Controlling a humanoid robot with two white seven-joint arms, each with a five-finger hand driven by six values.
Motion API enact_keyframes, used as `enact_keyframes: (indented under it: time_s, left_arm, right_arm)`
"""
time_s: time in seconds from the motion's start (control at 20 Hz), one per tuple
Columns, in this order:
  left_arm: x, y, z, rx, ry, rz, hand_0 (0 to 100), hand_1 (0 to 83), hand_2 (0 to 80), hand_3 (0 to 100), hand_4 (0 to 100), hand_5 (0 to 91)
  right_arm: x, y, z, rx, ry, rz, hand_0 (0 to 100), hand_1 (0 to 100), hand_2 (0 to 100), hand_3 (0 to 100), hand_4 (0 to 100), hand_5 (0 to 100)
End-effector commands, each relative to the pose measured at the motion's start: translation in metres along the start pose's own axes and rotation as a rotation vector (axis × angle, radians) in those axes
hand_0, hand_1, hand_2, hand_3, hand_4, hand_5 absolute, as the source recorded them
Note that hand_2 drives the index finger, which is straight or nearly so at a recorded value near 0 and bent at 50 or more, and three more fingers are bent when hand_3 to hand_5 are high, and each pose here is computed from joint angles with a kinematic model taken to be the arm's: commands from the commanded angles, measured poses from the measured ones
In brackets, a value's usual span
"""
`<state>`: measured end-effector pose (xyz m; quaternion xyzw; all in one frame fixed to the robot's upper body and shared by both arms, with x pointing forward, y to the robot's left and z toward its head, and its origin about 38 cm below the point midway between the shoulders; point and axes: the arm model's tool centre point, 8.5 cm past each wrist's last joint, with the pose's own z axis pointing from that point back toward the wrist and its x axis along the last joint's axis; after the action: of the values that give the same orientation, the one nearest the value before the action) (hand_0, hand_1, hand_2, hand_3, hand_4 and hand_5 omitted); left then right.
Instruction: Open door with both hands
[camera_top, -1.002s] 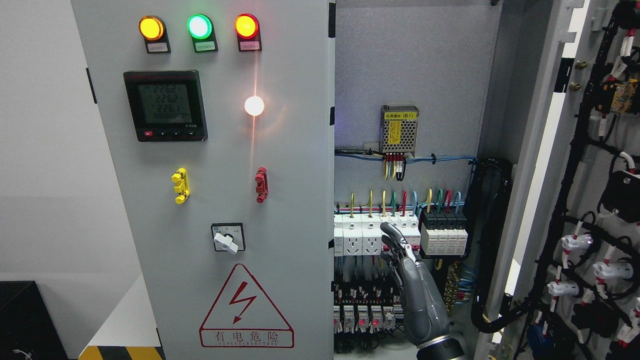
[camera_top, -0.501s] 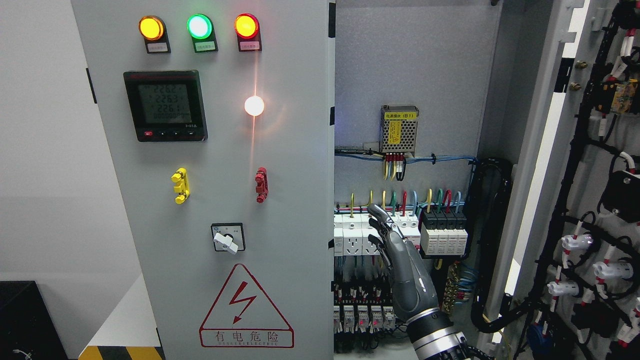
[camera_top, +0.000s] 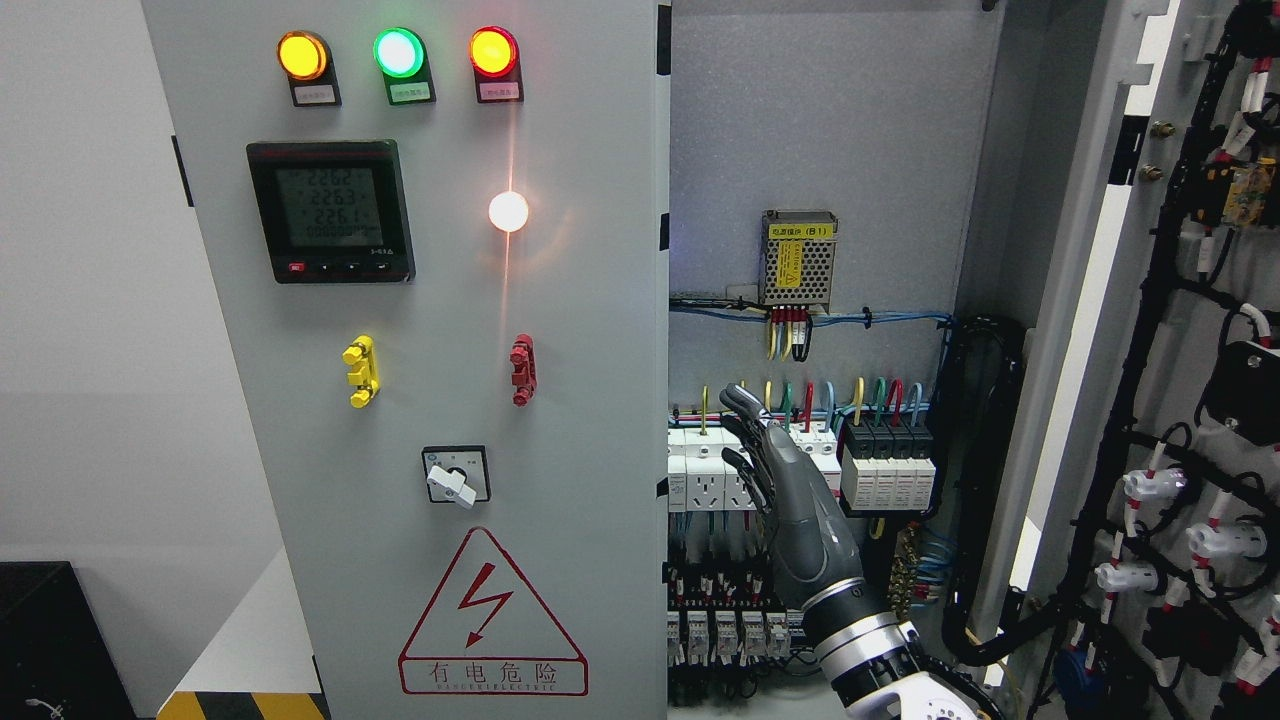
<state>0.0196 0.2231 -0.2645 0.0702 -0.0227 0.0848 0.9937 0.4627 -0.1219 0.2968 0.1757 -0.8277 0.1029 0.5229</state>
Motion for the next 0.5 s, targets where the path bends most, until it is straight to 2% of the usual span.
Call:
enact_keyframes:
  time_s: [0.0,0.45]
  left_arm:
    - [-0.0173,0.0031,0.0003,0.005,0.024,-0.018,0,0.0,0.0,0,0,0.0]
    - [-0.0173,0.0031,0.0003,0.005,0.024,-0.018,0,0.0,0.0,0,0,0.0]
  right_arm:
    - [-0.0113,-0.0048,-0.0169,-0.006,0.043,-0.019,19,0,0,0,0,0]
    - [-0.0159,-0.0062,-0.0251,-0.003,0.081,-0.020,19,0,0,0,0,0]
